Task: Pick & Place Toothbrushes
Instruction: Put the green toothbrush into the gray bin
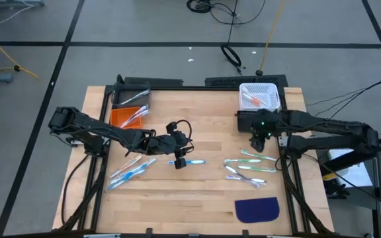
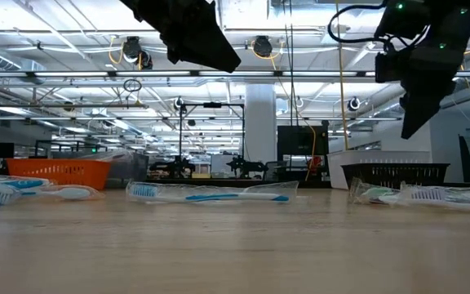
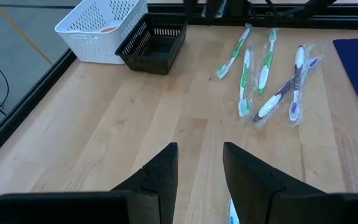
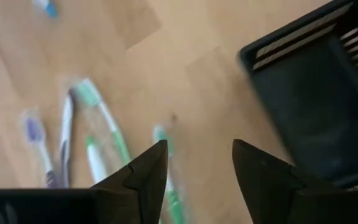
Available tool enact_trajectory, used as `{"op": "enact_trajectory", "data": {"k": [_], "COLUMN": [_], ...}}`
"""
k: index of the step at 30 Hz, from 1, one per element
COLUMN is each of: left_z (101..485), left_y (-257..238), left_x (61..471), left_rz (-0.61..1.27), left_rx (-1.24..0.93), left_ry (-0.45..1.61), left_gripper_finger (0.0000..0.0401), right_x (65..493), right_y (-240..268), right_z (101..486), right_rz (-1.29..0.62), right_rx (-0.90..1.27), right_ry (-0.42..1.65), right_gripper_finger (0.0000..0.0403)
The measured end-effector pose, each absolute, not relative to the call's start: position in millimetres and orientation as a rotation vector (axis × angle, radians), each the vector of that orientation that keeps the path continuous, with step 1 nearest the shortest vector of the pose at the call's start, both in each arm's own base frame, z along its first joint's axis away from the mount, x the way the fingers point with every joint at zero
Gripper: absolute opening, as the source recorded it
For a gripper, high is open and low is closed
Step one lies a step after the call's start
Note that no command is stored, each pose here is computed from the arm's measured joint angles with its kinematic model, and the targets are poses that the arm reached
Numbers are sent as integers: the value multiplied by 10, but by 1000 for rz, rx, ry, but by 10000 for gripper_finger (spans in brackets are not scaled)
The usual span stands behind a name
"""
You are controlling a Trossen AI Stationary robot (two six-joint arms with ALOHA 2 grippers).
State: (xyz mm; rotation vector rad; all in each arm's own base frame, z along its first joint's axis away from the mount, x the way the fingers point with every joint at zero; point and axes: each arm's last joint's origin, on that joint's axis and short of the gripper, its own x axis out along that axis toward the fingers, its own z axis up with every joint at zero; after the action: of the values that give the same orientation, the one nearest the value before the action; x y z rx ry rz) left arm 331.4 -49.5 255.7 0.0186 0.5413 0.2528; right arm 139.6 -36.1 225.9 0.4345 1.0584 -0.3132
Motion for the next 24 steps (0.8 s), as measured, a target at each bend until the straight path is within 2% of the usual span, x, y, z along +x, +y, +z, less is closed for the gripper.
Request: {"op": "enact_trajectory", "data": {"k": [5,14,24], "left_z": [2557,2556,2549], "left_y": [-495,-495,-502], "left_x": [3314,3314,3312], "left_rz": [253,253,229], "left_rx": [18,18,5], "left_ry": [541,541,551], "left_gripper_finger": [129,129,129], "right_x": [1457,1502,1529], "right_y": [-197,-38,19], "right_z": [2197,1833,1577], "right_rz": [-265,-266,-290], "right_rx": [445,455,396], "right_ry": [1123,1300,1358], "right_gripper_finger": [171,171,171]}}
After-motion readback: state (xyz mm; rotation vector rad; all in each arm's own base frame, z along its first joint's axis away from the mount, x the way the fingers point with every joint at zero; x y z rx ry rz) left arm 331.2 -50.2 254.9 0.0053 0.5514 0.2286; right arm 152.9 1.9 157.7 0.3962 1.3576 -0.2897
